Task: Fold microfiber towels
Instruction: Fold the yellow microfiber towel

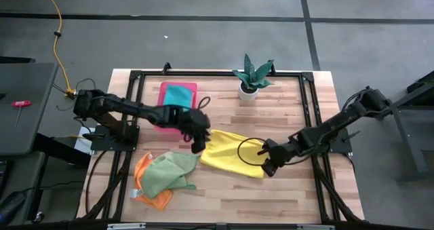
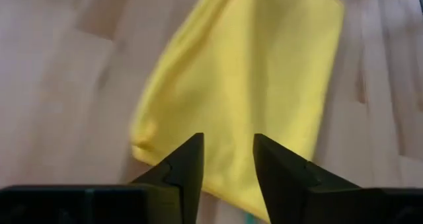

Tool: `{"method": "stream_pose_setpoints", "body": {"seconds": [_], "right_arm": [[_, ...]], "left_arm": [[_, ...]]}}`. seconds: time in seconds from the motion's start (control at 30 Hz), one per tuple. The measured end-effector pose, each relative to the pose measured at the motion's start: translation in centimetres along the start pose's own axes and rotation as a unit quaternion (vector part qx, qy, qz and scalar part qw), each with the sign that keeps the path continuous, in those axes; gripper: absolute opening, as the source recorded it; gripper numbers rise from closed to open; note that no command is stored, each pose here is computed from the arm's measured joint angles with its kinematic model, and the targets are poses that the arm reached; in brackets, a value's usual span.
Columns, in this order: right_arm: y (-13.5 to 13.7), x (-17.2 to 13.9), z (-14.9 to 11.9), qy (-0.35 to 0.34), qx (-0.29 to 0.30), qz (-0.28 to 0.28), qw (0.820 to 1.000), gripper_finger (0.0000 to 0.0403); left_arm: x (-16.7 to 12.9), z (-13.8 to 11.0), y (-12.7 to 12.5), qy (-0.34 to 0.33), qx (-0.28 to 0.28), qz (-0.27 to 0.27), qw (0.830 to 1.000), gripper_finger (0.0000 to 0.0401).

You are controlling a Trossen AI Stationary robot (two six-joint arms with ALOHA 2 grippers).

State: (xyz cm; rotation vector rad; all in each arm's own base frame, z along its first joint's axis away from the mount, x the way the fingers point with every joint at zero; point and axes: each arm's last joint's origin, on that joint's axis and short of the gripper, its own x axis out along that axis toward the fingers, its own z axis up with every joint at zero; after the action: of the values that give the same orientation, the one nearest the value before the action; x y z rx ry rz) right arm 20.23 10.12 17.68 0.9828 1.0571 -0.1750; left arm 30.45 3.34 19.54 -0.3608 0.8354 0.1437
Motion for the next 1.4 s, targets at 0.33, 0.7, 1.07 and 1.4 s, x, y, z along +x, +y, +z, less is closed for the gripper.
{"method": "stream_pose_setpoints", "body": {"seconds": [0.33, 0.7, 1.07, 1.4], "right_arm": [[-0.8, 3.6, 0.3, -0.023, 0.028, -0.059, 0.998, 0.0005], [-4.4, 2.9, 2.4, 0.026, -0.006, -0.192, 0.981, 0.0], [-7.3, -1.5, 4.9, 0.029, -0.027, -0.265, 0.963, 0.0], [-6.0, -3.9, 4.3, 0.015, -0.027, -0.168, 0.985, 0.0]], "left_arm": [[1.4, -2.4, -2.1, 0.004, -0.026, 0.038, 0.999, 0.0006], [1.4, -2.1, -1.2, -0.004, -0.044, 0.057, 0.997, 0.0001], [1.1, -0.3, 1.2, -0.066, -0.077, 0.07, 0.992, 0.0], [3.2, 1.3, 1.7, -0.059, -0.07, 0.03, 0.995, 0.0]]}}
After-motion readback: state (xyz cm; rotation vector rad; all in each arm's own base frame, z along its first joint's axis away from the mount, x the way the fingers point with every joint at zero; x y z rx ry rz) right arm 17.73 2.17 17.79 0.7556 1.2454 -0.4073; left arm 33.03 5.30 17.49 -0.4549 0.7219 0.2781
